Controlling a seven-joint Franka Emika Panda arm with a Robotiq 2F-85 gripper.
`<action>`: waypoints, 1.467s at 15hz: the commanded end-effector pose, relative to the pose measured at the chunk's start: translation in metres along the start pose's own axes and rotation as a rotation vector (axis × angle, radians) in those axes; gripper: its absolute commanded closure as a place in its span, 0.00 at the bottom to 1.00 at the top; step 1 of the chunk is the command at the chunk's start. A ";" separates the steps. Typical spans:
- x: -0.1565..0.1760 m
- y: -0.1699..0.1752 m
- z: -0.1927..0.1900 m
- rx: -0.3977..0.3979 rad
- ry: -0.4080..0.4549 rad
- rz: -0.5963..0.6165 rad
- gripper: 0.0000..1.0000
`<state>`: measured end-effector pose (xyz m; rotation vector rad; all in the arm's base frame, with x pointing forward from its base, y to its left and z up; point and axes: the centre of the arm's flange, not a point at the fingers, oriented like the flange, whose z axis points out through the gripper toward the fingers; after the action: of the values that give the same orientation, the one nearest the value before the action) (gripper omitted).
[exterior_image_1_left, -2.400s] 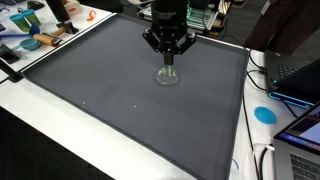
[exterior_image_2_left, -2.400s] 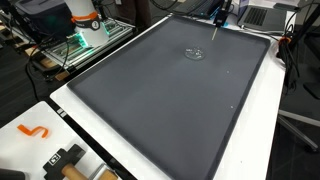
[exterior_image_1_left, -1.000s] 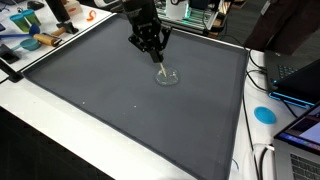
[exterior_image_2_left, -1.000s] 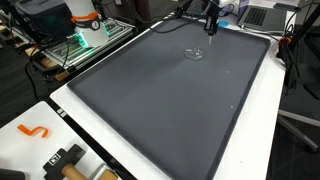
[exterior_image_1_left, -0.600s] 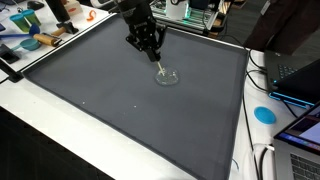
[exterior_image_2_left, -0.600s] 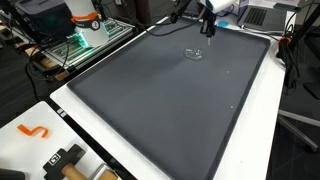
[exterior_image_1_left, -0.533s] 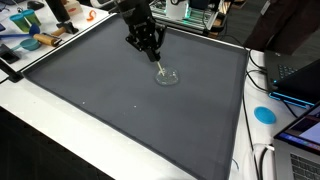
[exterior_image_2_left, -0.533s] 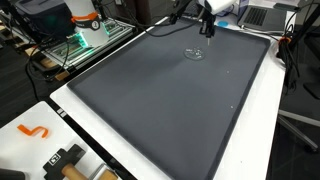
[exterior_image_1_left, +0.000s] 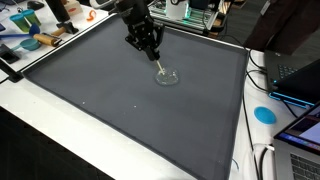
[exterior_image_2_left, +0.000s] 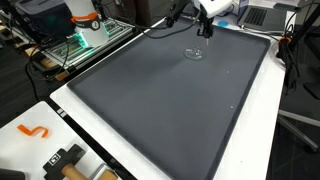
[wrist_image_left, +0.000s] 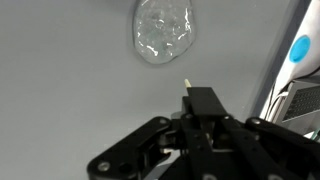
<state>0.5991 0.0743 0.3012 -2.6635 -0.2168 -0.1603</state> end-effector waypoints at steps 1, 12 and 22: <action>-0.016 0.004 -0.003 0.020 0.023 0.000 0.97; -0.015 -0.011 -0.016 0.005 0.021 -0.005 0.97; -0.009 -0.080 -0.038 -0.151 -0.034 -0.091 0.97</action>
<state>0.5855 0.1120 0.3555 -2.7413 -0.3237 -0.2082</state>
